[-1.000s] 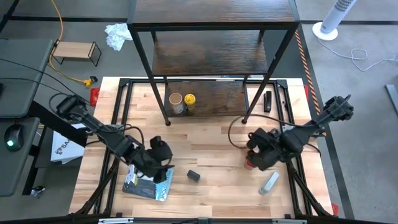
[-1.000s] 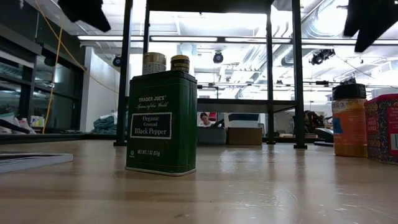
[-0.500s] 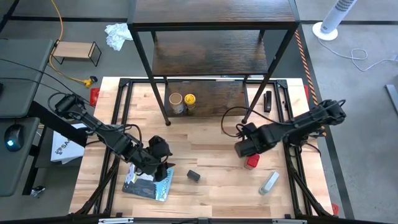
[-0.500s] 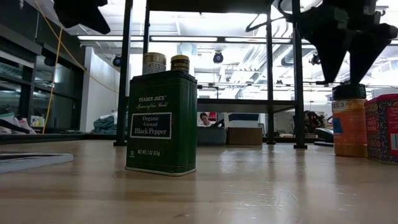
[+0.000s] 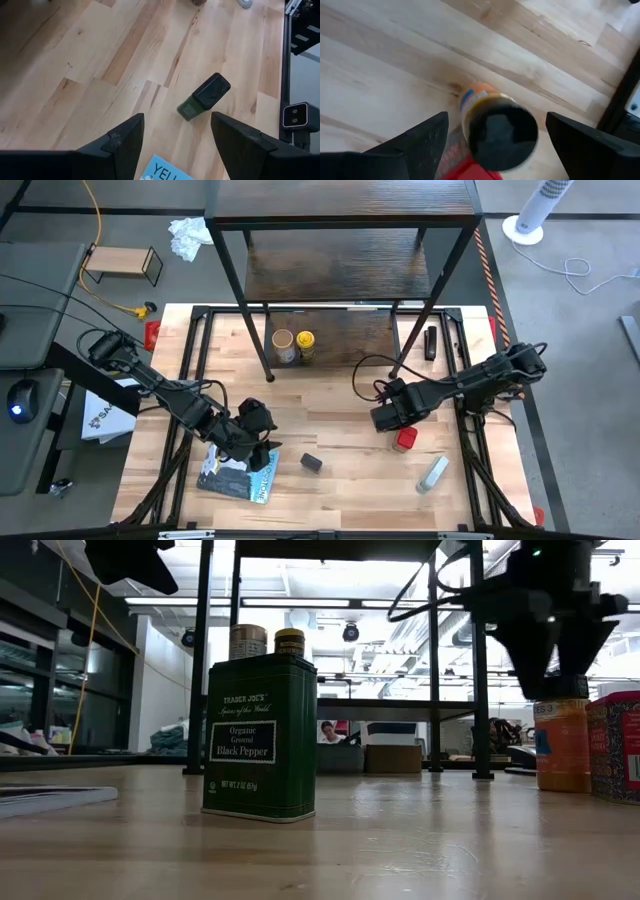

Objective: Shelf spices
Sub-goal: Put the orange seasoning bottle on the shelf

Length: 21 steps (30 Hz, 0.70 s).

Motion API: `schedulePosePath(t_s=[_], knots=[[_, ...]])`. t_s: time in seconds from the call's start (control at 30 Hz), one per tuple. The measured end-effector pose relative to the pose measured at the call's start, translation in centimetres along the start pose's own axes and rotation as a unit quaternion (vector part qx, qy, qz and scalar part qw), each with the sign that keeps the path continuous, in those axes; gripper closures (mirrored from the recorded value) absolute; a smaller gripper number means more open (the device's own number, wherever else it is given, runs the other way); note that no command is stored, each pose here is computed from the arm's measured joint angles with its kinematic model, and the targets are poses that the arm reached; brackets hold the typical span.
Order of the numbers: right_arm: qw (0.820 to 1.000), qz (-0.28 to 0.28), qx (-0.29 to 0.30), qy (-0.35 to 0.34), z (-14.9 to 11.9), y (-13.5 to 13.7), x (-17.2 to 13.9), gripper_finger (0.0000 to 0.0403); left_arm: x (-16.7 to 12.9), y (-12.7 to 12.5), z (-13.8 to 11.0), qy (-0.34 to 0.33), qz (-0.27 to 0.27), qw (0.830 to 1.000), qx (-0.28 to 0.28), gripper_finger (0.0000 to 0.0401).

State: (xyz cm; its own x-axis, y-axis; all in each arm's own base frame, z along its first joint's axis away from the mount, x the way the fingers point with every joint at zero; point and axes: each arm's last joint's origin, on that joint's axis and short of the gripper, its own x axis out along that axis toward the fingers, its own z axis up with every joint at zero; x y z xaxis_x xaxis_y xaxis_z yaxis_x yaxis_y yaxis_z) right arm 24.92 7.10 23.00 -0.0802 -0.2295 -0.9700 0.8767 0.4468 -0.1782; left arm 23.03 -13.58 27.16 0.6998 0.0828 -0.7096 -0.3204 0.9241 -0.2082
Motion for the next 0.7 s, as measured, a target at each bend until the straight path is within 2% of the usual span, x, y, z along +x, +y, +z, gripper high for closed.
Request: schedulePosePath(t_s=[0.07,0.2,0.37,0.57,0.7], knots=[[1.000,0.003,0.007,0.002,0.4,0.1,0.2,0.0071,0.0,0.0,0.0,0.000,0.001,1.000,-0.002,0.0176],[0.998,0.049,0.001,0.038,1.0,0.7,0.9,0.0071,0.0,0.0,0.0,0.000,0.001,1.000,-0.010,0.0176],[0.996,0.062,0.021,0.064,1.0,0.5,2.3,0.0071,0.0,0.0,0.0,0.000,-0.001,1.000,-0.012,0.0176],[0.991,0.124,0.019,0.054,1.2,1.6,2.1,0.0071,0.0,-0.1,-0.1,-0.001,0.000,1.000,-0.014,0.0176],[0.989,0.139,0.011,0.057,1.2,1.9,2.0,0.0071,0.0,0.0,-0.1,-0.002,0.003,1.000,-0.010,0.0176]])
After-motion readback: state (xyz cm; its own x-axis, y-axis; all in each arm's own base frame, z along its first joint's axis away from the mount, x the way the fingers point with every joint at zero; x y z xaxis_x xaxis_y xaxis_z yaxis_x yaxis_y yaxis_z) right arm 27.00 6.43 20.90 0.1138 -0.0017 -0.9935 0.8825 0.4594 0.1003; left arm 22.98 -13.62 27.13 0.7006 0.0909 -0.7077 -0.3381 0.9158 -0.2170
